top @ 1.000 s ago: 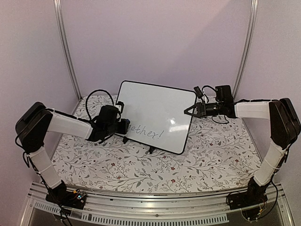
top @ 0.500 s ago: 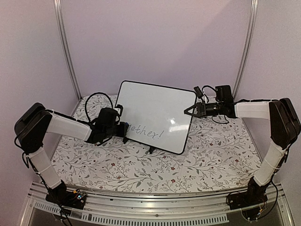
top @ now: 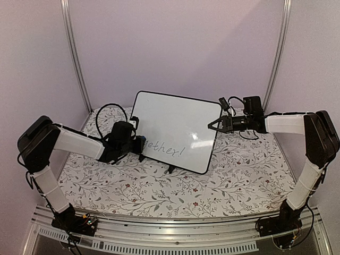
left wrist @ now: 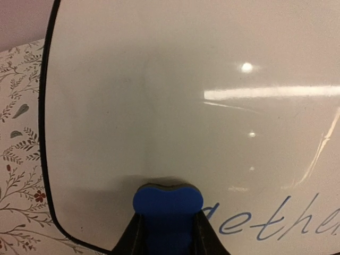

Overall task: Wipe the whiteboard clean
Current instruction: Erase the center of the whiteboard.

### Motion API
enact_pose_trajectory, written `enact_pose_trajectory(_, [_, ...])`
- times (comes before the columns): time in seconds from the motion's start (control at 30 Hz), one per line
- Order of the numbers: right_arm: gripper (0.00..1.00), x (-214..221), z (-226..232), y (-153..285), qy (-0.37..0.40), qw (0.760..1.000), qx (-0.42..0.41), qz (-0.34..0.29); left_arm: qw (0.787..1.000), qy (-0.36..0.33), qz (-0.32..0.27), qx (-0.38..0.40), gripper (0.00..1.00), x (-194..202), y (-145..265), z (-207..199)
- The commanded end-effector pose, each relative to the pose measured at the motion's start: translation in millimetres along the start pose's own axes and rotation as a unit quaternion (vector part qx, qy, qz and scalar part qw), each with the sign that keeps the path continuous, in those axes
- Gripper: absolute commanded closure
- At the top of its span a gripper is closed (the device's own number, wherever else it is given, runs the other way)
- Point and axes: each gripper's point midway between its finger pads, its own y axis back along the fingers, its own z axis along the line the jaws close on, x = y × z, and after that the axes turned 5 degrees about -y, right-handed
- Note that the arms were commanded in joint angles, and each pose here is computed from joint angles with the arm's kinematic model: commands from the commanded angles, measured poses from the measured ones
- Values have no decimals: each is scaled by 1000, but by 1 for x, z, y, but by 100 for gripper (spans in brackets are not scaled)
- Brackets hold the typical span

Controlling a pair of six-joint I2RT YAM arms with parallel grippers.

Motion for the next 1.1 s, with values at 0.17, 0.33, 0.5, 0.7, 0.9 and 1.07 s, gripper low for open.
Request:
enact_pose_trajectory(0.17, [100, 37, -1, -12, -50, 997, -17, 56, 996, -1, -89, 16, 100, -14, 14, -7])
enact_pose_trajectory(0.33, [100, 39, -2, -13, -54, 997, -18, 58, 996, 16, -88, -14, 100, 14, 5, 2])
enact_pose_trajectory(0.5, [100, 40, 0, -15, -53, 997, -19, 61, 997, 12, -68, -15, 100, 34, -6, -7])
enact_pose_trajectory(0.7, [100, 39, 2, -14, -49, 997, -17, 60, 999, 2, -31, -15, 100, 47, -6, -11])
enact_pose_trajectory(0.9, [100, 41, -1, -16, -52, 997, -19, 62, 995, 54, -83, -5, 100, 15, 9, -12])
enact_pose_trajectory(1.07, [100, 42, -2, -17, -54, 996, -19, 64, 990, 85, -116, 4, 100, 6, 3, -17])
